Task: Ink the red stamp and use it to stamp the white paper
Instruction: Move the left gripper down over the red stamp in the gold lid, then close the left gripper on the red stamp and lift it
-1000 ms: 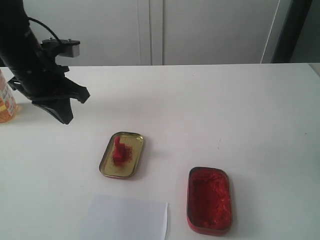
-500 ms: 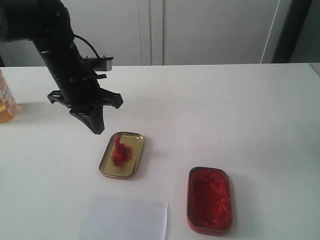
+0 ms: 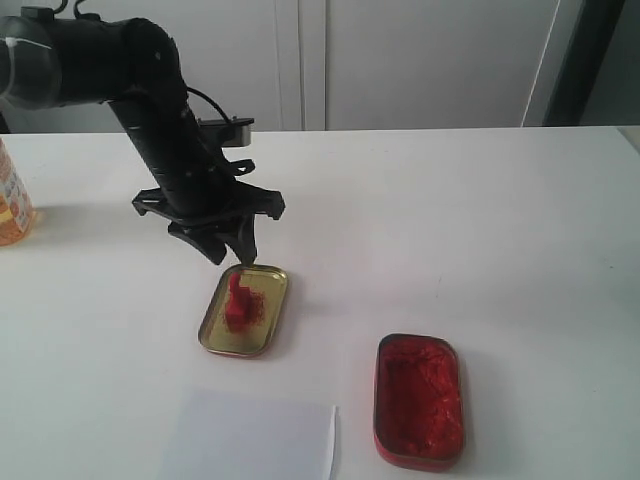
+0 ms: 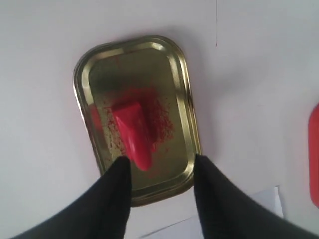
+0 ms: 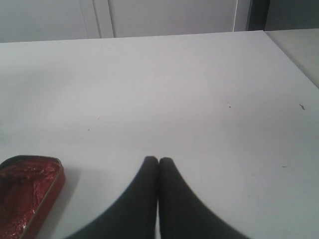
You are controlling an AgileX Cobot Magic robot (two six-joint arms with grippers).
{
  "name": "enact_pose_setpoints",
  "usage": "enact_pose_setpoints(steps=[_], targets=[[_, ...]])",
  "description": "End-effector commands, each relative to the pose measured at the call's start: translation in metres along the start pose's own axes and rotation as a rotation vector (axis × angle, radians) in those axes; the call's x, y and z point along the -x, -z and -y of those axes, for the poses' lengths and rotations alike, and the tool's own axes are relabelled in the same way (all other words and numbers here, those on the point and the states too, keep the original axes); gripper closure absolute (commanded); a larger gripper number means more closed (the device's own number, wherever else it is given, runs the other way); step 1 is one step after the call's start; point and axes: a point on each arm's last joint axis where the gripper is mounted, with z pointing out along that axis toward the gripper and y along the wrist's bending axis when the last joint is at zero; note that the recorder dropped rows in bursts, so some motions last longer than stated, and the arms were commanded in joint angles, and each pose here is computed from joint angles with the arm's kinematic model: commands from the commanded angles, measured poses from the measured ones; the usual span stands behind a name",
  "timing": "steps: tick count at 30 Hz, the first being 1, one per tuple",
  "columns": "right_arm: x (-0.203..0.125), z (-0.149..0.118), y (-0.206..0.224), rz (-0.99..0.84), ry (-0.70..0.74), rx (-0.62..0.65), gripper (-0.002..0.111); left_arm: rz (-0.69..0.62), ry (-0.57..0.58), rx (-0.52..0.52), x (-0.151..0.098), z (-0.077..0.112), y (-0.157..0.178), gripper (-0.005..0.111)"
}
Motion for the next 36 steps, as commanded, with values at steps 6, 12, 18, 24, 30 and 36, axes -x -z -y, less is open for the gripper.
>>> enact_pose_setpoints(steps=[6,12,18,24,30,36], targets=[[0.000,0.000,0.000,0.013,-0.001,-0.001,0.108,-0.064,0.015,0.023,0.004,-0.008,-0.035,0.059],[0.000,0.000,0.000,0.013,-0.001,-0.001,0.108,-0.092,0.017,0.035,0.004,-0.012,-0.047,0.059],[0.000,0.000,0.000,0.013,-0.001,-0.001,0.108,-0.110,0.021,0.039,0.003,-0.014,-0.055,0.060],[0.000,0.000,0.000,0.013,-0.001,-0.001,0.108,-0.118,0.021,0.039,0.003,-0.015,-0.058,0.066],[0.000,0.000,0.000,0.013,-0.001,-0.001,0.108,-0.118,0.016,0.039,0.003,-0.015,-0.058,0.085],[0.000,0.000,0.000,0.013,-0.001,-0.001,0.108,-0.120,0.017,0.039,0.003,-0.015,-0.058,0.107]])
